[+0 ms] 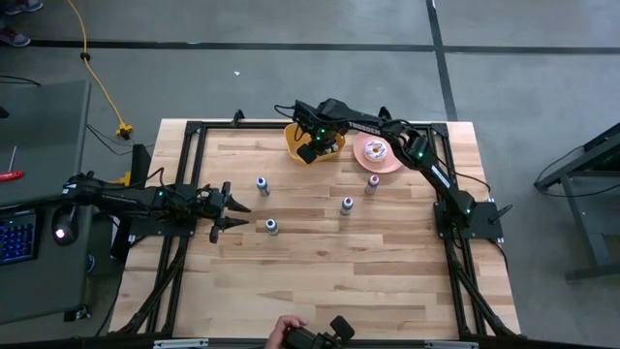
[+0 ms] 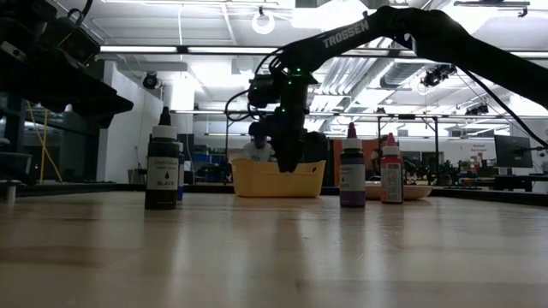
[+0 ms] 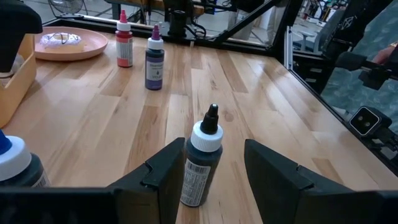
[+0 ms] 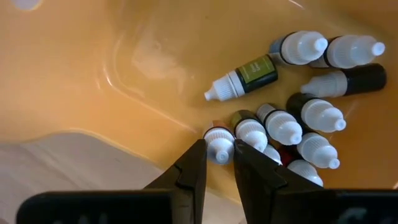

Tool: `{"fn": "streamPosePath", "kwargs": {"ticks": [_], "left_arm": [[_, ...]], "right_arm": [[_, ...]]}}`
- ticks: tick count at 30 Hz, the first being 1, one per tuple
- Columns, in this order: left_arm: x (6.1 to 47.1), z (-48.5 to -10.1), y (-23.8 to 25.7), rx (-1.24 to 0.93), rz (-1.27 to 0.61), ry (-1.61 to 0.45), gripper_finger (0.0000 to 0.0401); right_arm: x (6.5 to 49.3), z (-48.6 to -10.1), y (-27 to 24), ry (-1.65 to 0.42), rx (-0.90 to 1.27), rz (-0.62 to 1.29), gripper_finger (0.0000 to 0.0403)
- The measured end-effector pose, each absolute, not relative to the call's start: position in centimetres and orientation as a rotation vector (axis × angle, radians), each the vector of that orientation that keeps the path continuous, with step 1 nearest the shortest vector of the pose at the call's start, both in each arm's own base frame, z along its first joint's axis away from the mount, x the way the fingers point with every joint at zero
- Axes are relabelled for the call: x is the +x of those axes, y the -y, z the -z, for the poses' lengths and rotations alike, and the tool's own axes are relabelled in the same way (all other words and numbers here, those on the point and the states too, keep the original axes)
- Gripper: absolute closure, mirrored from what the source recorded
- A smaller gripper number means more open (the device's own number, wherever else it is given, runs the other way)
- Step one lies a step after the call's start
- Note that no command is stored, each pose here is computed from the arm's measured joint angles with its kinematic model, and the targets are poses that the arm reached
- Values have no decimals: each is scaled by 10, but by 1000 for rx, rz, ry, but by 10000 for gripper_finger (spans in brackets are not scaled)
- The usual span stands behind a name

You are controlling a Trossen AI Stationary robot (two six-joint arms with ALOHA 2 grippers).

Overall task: Pick & Place food coloring
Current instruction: Put the small orange food coloring bottle into the yellow bin

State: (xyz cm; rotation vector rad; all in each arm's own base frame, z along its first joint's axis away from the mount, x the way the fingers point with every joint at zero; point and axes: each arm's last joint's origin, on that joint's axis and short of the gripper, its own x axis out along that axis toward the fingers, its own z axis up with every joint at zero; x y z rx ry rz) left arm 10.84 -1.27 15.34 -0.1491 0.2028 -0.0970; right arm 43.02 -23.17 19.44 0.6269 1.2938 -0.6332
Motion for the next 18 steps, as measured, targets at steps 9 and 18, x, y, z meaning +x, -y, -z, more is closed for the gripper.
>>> {"fn": "streamPosePath", "kwargs": {"ticks": [9,18], "left_arm": [[108,-153,13,-149,97,-203,238],[108,-153,13,-149,95,-203,238]], "right_arm": [[431,-195,231,-1289,627,595,331],[431,-195,231,-1291,621,590,331]]}}
